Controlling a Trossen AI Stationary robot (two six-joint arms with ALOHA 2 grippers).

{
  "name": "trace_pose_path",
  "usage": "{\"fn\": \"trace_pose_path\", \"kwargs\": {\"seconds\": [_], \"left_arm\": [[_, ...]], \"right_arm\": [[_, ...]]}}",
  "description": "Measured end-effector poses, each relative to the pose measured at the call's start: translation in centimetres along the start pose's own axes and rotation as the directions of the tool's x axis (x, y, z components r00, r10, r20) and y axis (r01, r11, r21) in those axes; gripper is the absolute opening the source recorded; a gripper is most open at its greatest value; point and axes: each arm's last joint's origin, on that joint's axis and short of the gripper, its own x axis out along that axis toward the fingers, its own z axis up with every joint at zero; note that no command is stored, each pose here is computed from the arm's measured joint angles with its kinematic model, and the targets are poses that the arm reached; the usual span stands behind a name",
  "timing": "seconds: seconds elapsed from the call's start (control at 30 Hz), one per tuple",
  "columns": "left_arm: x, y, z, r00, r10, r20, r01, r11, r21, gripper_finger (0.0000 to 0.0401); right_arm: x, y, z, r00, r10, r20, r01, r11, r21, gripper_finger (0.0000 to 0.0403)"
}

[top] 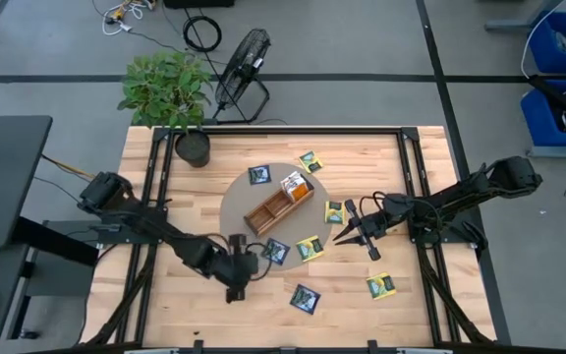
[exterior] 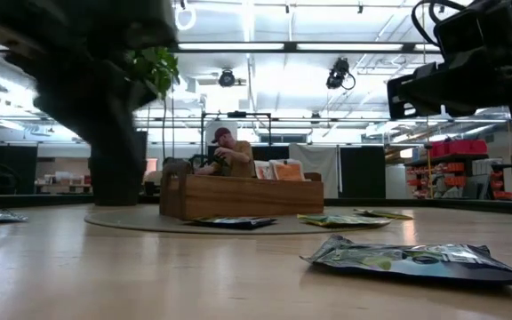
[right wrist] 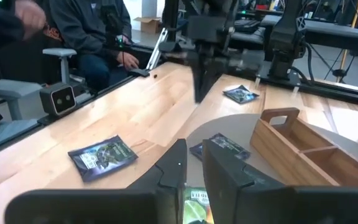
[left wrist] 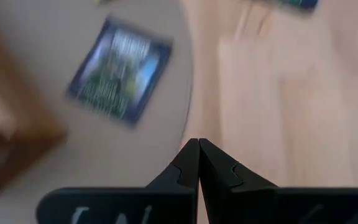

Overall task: Pick & Place Tea
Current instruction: Put the purple tea bag into the middle section of the wooden organizer

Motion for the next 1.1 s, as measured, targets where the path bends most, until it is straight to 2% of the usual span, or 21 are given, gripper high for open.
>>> {"fn": "trace_pose_path", "kwargs": {"seconds": [0.17,0.27,0.33,0.4,0.57,0.67,0.8,0.93,1.1], "left_arm": [[-2.6,-0.3,-0.5,0.965,0.123,-0.231,-0.145,0.986,-0.080,0.0009],[-3.6,0.0,-1.8,0.911,0.210,-0.355,-0.280,0.947,-0.158,0.0009],[-4.1,0.0,-2.4,0.884,0.248,-0.396,-0.344,0.919,-0.194,0.0009],[-4.4,-0.2,-2.8,0.873,0.262,-0.411,-0.373,0.902,-0.218,0.0009],[-4.8,-0.7,-3.7,0.837,0.256,-0.483,-0.389,0.900,-0.195,0.0018],[-4.9,-1.1,-4.0,0.841,0.253,-0.478,-0.379,0.906,-0.188,0.0044],[-4.9,-1.4,-4.1,0.842,0.266,-0.470,-0.387,0.904,-0.182,0.0102],[-4.3,-1.0,-5.0,0.830,0.292,-0.475,-0.426,0.882,-0.202,0.0162],[-2.9,-0.8,-6.7,0.804,0.218,-0.553,-0.403,0.884,-0.238,0.0205]], "right_arm": [[0.0,0.0,-0.1,1.000,0.001,-0.007,-0.001,1.000,-0.005,0.0058],[0.0,0.0,-0.1,1.000,0.002,-0.013,-0.003,1.000,-0.002,0.0058],[0.0,0.0,-0.1,1.000,0.002,-0.015,-0.002,1.000,-0.002,0.0058],[0.0,0.0,-0.1,1.000,0.002,-0.015,-0.003,1.000,-0.005,0.0058],[0.0,0.0,-0.1,1.000,0.003,-0.015,-0.003,1.000,-0.004,0.0058],[0.0,0.0,-0.2,1.000,0.003,-0.015,-0.003,1.000,-0.002,0.0058],[0.0,0.0,-0.2,1.000,0.003,-0.018,-0.003,1.000,-0.001,0.0058],[0.0,0.0,-0.2,1.000,0.004,-0.022,-0.004,1.000,0.002,0.0058],[0.0,0.0,-0.3,1.000,0.004,-0.030,-0.004,1.000,0.009,0.0058]]}}
